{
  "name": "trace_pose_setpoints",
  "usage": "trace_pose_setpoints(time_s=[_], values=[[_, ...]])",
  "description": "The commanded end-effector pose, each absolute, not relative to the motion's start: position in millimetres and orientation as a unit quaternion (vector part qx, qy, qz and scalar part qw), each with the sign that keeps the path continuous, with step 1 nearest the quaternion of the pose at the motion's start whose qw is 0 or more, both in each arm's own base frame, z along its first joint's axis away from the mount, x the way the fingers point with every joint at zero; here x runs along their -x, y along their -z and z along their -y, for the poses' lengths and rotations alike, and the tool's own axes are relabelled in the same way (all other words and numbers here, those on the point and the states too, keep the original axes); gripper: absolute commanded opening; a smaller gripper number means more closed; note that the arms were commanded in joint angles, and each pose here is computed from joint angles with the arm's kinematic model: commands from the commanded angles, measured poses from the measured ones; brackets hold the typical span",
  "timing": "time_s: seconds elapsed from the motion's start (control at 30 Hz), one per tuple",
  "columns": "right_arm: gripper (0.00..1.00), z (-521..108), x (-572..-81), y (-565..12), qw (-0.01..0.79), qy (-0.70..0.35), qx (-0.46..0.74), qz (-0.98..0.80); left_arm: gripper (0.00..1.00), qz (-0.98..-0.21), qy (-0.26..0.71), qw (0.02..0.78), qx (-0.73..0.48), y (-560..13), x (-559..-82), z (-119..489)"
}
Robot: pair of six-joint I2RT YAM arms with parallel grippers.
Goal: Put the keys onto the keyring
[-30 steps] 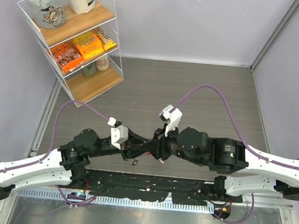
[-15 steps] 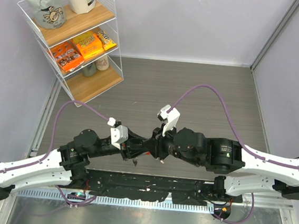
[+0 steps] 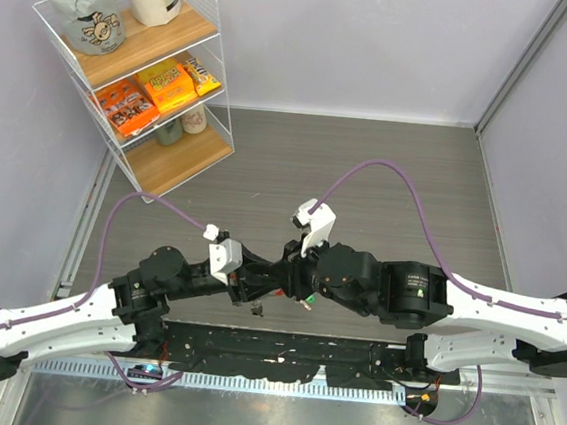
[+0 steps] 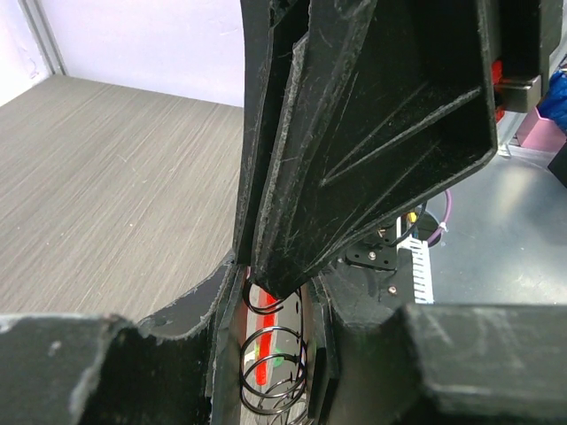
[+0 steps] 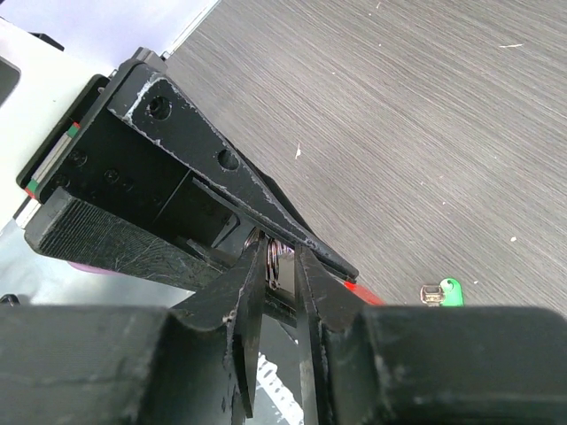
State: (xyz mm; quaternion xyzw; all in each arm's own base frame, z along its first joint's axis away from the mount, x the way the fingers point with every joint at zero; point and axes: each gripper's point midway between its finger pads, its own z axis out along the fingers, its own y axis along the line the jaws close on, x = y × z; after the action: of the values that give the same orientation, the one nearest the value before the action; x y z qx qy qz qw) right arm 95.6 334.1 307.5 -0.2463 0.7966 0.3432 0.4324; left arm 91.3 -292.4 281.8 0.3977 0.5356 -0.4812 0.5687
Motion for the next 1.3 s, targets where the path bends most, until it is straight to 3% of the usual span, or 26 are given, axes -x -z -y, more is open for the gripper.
trace_pose_setpoints(time_s=[0.0,0.1,0.2,0.37,0.4,0.47,0.57,0.73,0.97,1.27], values=[[0.23,-337.1,-99.6,-314.2,0.441,-0.348,0.226,-0.796,0.00,-0.472,0.516,0.606,-0.379,-327.2,-81.8,287.9],[0.18,-336.1,-99.5,-314.4,0.442,-0.349,0.226,-0.795,0.00,-0.472,0.514,0.608,-0.378,-327.6,-82.9,287.6],[0.05,-334.2,-98.3,-313.5,0.440,-0.350,0.228,-0.795,0.00,-0.475,0.509,0.612,-0.374,-327.5,-85.2,286.0],[0.05,-329.7,-95.8,-314.6,0.442,-0.356,0.237,-0.788,0.00,-0.482,0.503,0.617,-0.366,-327.3,-88.9,283.3],[0.06,-327.0,-95.0,-317.1,0.444,-0.359,0.239,-0.785,0.03,-0.483,0.504,0.617,-0.364,-327.5,-89.0,282.4],[0.05,-324.1,-93.5,-319.5,0.447,-0.363,0.247,-0.779,0.23,-0.483,0.509,0.612,-0.366,-327.5,-86.3,281.9],[0.05,-318.7,-91.4,-321.0,0.448,-0.364,0.258,-0.775,0.44,-0.476,0.527,0.599,-0.370,-331.9,-76.5,278.6],[0.06,-308.9,-88.0,-321.7,0.451,-0.359,0.286,-0.766,0.59,-0.452,0.569,0.567,-0.387,-344.5,-50.1,269.3],[0.06,-300.2,-73.8,-330.9,0.442,-0.381,0.328,-0.743,0.61,-0.434,0.594,0.553,-0.390,-356.1,-35.1,260.0],[0.06,-302.6,-56.2,-342.9,0.439,-0.408,0.386,-0.702,0.56,-0.455,0.606,0.534,-0.375,-355.8,-39.5,269.9]])
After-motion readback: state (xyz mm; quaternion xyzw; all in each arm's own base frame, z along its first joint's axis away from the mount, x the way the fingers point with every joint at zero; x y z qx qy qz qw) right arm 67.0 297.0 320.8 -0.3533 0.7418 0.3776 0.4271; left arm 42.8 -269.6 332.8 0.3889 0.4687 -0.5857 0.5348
